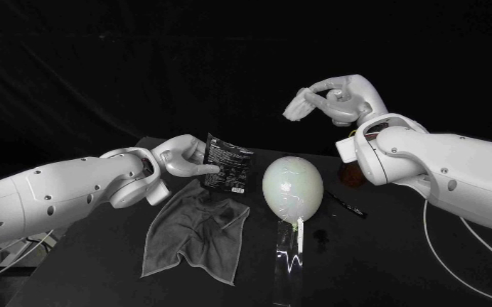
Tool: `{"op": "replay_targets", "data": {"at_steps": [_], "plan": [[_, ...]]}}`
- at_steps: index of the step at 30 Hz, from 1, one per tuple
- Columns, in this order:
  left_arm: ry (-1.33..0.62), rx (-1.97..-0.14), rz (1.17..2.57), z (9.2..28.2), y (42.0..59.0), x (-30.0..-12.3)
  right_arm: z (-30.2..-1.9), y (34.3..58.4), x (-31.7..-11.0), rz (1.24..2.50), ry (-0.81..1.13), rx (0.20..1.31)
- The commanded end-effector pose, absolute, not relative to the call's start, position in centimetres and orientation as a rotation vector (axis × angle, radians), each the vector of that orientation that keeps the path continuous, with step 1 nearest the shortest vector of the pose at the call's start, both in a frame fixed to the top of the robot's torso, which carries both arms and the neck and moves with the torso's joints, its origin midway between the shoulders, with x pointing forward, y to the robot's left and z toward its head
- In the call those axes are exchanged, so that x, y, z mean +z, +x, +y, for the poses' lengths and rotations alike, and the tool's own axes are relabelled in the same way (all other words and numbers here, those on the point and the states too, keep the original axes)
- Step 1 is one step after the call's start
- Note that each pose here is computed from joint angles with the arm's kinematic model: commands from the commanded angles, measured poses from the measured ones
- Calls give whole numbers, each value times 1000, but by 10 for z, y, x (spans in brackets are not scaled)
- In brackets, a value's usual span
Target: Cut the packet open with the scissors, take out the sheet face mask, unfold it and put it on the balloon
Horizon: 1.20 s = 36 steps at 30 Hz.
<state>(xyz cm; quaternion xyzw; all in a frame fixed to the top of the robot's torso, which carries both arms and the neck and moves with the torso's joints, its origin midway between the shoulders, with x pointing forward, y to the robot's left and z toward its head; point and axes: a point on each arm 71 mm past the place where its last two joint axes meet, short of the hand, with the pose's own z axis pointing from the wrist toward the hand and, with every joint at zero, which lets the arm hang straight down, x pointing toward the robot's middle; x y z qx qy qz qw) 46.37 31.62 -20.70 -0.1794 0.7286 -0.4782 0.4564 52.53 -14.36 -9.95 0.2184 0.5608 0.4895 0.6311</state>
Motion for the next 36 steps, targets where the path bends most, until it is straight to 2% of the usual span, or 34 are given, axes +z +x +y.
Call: {"op": "replay_targets", "data": {"at_steps": [1,8,16,21,26,36], "plan": [[-493,-1245,2008,319,454,-208,-149,526,-99,1293,520,1138],[-521,-1096,2379,351,432,-214,-166,530,-99,1289,540,1105],[-488,-889,2566,373,418,-227,-180,530,-100,1288,552,1079],[-408,-728,2652,379,416,-236,-181,528,-101,1295,549,1074],[-342,-685,2620,374,422,-238,-181,527,-103,1301,541,1073],[-315,-725,2383,358,444,-232,-178,523,-107,1315,527,1077]]}}
